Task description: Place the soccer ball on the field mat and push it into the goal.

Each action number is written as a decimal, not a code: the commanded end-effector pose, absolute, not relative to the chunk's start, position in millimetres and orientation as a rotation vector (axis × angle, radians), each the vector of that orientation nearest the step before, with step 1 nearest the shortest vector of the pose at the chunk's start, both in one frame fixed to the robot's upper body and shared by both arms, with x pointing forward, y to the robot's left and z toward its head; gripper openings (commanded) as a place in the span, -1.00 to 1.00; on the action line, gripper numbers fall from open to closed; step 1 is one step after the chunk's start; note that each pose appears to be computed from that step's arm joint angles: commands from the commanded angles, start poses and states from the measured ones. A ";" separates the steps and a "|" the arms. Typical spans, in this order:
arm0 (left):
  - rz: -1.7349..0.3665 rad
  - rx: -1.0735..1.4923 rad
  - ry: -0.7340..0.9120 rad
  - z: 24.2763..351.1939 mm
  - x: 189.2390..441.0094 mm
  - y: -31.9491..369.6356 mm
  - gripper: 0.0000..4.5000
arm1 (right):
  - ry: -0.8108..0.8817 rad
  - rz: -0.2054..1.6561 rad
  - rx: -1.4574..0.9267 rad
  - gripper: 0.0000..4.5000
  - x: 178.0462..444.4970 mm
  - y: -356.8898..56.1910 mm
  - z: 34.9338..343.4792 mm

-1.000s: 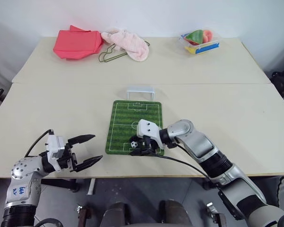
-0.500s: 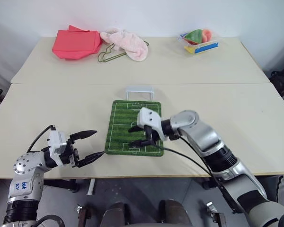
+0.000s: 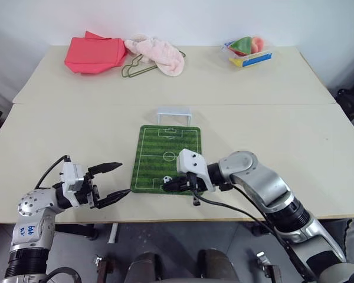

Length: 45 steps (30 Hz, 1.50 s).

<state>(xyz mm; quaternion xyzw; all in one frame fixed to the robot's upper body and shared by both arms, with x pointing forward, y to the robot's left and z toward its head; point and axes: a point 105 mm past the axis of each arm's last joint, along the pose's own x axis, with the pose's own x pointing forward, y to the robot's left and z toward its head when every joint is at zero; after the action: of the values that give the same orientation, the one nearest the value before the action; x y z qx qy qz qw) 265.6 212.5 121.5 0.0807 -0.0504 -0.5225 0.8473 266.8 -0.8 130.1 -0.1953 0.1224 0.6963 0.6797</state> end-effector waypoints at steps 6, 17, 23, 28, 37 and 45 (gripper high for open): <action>-1.101 0.184 -0.110 125.5 264.3 215.1 1.00 | 0.268 1.489 -0.420 -0.99 286.4 9.6 121.3; -1.082 0.218 -0.130 136.4 279.3 219.5 1.00 | -0.075 1.115 -0.374 -0.99 379.4 -25.6 233.8; -1.084 0.223 -0.148 138.3 285.2 218.8 1.00 | -0.080 1.063 -0.383 -0.99 383.6 -49.5 244.2; -1.070 0.222 -0.156 138.7 284.7 222.3 1.00 | -0.052 1.047 -0.377 -0.99 376.9 -75.5 233.0; -0.857 0.170 -0.238 154.3 296.2 258.3 1.00 | 0.047 1.129 -0.305 0.00 355.3 -151.9 195.4; -0.707 0.127 -0.226 157.5 286.3 295.0 1.00 | 0.043 1.029 -0.291 0.99 352.6 -222.9 171.9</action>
<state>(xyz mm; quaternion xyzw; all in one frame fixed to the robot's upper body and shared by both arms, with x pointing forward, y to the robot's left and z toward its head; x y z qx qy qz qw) 290.8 285.9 152.3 0.0650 -0.1028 -0.3575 0.9259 355.6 -214.6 163.0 -0.1340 0.0425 0.4889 0.8609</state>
